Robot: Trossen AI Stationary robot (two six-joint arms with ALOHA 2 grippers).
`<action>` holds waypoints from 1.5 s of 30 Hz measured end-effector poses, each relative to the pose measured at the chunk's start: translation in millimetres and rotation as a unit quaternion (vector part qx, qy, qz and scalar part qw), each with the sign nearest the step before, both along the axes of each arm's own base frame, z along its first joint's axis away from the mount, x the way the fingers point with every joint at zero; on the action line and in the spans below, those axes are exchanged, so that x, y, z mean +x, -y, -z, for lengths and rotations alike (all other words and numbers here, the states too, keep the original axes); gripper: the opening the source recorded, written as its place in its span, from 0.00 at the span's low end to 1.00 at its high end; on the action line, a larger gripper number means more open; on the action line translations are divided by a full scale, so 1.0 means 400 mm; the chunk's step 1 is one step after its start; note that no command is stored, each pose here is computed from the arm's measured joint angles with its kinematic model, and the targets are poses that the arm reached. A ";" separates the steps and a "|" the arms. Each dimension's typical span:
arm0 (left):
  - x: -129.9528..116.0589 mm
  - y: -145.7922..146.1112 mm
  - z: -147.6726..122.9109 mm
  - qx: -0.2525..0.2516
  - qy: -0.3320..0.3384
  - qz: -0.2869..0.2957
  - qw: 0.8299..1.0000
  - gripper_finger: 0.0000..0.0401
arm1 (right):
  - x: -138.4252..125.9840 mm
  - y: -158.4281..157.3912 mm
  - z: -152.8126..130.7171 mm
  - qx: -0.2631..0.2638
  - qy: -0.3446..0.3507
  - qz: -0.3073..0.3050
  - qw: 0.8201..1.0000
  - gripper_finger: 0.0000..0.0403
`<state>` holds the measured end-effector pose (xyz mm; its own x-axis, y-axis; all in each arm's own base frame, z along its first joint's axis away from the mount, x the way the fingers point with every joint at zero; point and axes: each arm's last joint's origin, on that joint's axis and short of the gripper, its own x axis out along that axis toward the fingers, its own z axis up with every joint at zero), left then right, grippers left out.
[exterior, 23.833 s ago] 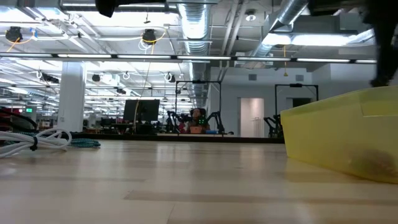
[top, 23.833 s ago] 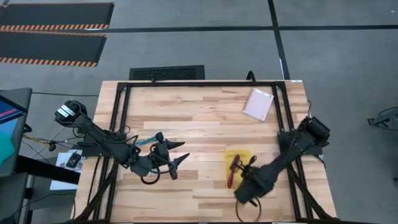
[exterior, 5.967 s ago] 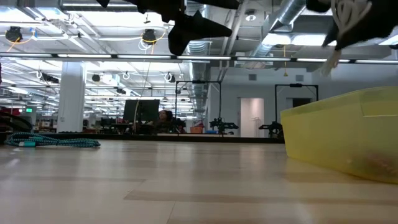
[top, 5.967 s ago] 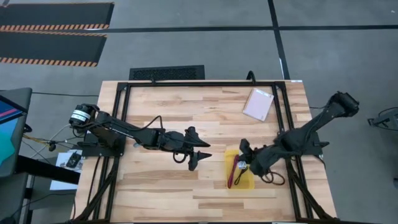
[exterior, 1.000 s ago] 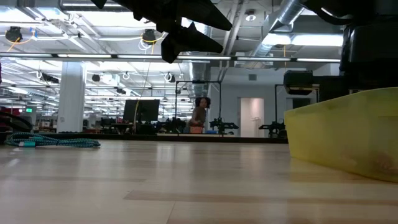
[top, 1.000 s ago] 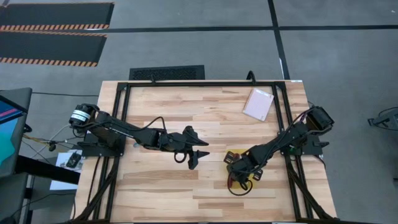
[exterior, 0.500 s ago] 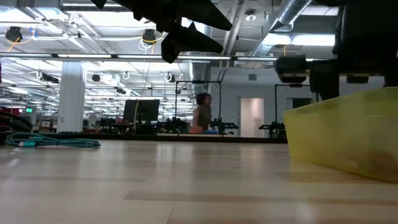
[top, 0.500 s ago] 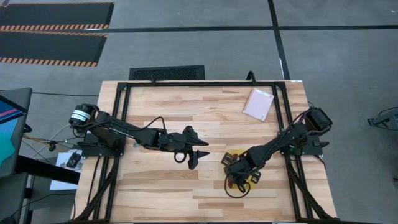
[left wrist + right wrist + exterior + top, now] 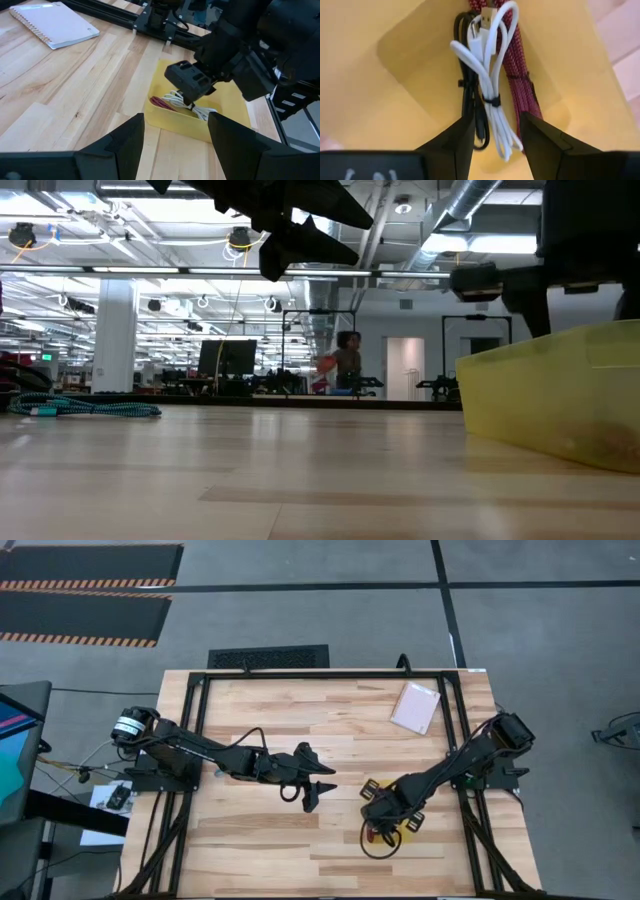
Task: Pick and place USB-C Cables
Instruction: Put the black blue cable charger into the yellow bin
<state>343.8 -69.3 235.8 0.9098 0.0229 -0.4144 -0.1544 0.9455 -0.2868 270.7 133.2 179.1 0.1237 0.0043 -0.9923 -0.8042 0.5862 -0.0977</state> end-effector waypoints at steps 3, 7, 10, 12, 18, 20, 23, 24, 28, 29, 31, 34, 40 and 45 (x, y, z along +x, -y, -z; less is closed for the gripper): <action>0.000 0.000 0.000 0.000 0.001 0.000 1.000 0.52 | 0.008 0.001 -0.025 -0.002 -0.004 0.010 1.000 0.43; 0.000 0.000 0.000 0.000 0.000 0.000 1.000 0.52 | 0.026 0.016 -0.076 -0.002 -0.011 0.046 0.999 0.42; -0.005 -0.012 0.003 0.001 -0.018 -0.006 1.000 0.52 | 0.039 0.037 -0.119 -0.003 -0.019 0.095 0.995 0.41; -0.013 -0.025 0.003 -0.005 -0.036 -0.018 0.999 0.52 | 0.046 0.052 -0.148 -0.002 -0.028 0.136 0.990 0.40; -0.047 -0.059 -0.006 -0.020 -0.088 -0.051 0.995 0.52 | 0.057 0.092 -0.236 0.028 -0.057 0.218 0.974 0.39; -0.056 -0.065 -0.012 -0.017 -0.097 -0.055 0.994 0.52 | 0.060 0.106 -0.260 0.029 -0.057 0.236 0.970 0.39; -0.072 -0.070 -0.018 0.000 -0.112 -0.067 0.991 0.52 | 0.065 0.127 -0.297 0.033 -0.054 0.254 0.965 0.39; -0.076 -0.071 -0.019 0.005 -0.115 -0.073 0.991 0.52 | 0.067 0.135 -0.309 0.035 -0.051 0.266 0.962 0.39; -0.087 -0.074 -0.023 0.015 -0.126 -0.082 0.989 0.52 | 0.082 0.161 -0.361 0.059 -0.019 0.329 0.942 0.39; -0.087 -0.075 -0.022 0.016 -0.127 -0.083 0.988 0.52 | 0.087 0.168 -0.376 0.067 -0.008 0.344 0.937 0.39; -0.090 -0.075 -0.019 0.018 -0.136 -0.084 0.987 0.52 | 0.097 0.183 -0.409 0.086 0.017 0.373 0.924 0.39; -0.090 -0.077 -0.018 0.015 -0.136 -0.087 0.987 0.52 | 0.106 0.203 -0.460 0.113 0.051 0.409 0.904 0.39; -0.089 -0.092 -0.018 0.013 -0.139 -0.094 0.986 0.52 | 0.118 0.243 -0.576 0.193 0.141 0.485 0.841 0.39; -0.089 -0.112 -0.015 -0.007 -0.143 -0.119 0.983 0.52 | 0.125 0.271 -0.637 0.210 0.219 0.457 0.836 0.39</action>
